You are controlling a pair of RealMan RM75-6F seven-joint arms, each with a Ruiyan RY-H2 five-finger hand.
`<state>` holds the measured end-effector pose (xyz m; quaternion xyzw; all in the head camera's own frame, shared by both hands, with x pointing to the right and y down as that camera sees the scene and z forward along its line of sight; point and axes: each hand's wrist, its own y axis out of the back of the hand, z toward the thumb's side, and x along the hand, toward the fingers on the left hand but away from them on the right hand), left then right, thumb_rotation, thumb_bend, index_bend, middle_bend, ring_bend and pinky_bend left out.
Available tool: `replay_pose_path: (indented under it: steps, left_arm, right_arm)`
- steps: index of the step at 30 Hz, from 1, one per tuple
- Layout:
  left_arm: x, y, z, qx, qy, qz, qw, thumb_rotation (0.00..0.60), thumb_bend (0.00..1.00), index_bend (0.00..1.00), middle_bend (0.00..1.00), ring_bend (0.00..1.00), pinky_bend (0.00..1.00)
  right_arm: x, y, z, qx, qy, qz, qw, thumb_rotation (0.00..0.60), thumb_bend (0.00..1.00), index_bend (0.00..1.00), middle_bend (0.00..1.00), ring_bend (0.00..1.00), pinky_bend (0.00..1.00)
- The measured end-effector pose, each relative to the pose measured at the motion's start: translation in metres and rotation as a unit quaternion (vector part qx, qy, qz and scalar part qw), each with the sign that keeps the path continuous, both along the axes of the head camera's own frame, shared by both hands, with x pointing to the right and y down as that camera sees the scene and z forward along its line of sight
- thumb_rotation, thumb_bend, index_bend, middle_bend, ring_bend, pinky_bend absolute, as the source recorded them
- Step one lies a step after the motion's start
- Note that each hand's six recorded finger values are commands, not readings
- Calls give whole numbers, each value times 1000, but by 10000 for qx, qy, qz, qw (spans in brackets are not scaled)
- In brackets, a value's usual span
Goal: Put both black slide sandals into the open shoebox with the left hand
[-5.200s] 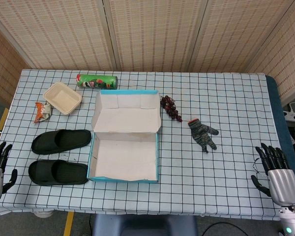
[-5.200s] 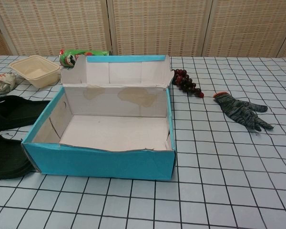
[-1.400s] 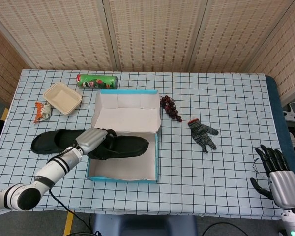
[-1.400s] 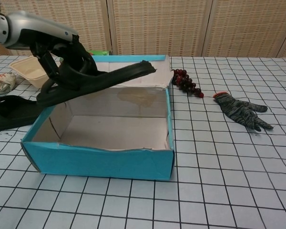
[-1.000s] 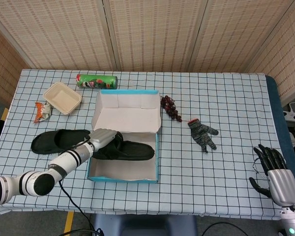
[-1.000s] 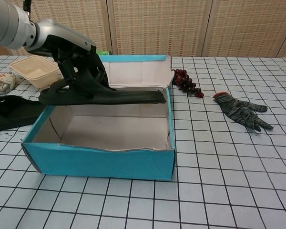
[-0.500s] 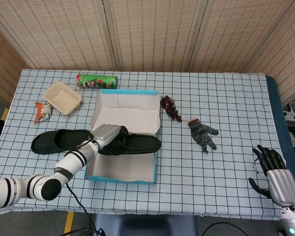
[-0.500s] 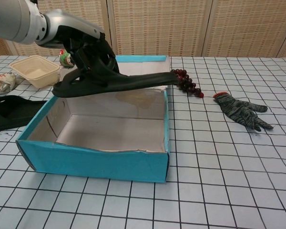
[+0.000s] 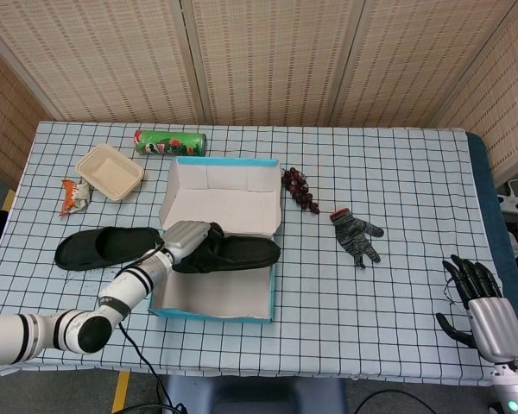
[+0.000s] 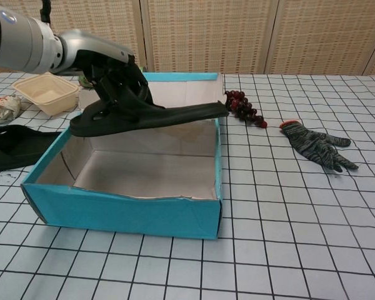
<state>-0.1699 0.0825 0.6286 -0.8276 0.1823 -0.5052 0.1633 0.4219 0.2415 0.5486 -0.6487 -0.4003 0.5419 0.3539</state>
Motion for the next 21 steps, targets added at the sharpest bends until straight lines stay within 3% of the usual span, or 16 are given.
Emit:
replay_pose_path:
  steps: [13, 21]
  left_arm:
    - [-13, 12, 30, -45, -351, 85, 9993, 600, 572, 608, 750, 647, 633]
    - [-19, 15, 39, 229, -554, 348, 9976, 600, 578, 613, 759, 647, 629]
  right_arm:
    - [-1, 0, -1, -3, 3, -16, 10000, 600, 200, 0, 0, 0, 0]
    - [-1, 2, 0, -57, 20, -26, 10000, 600, 200, 0, 0, 0, 0]
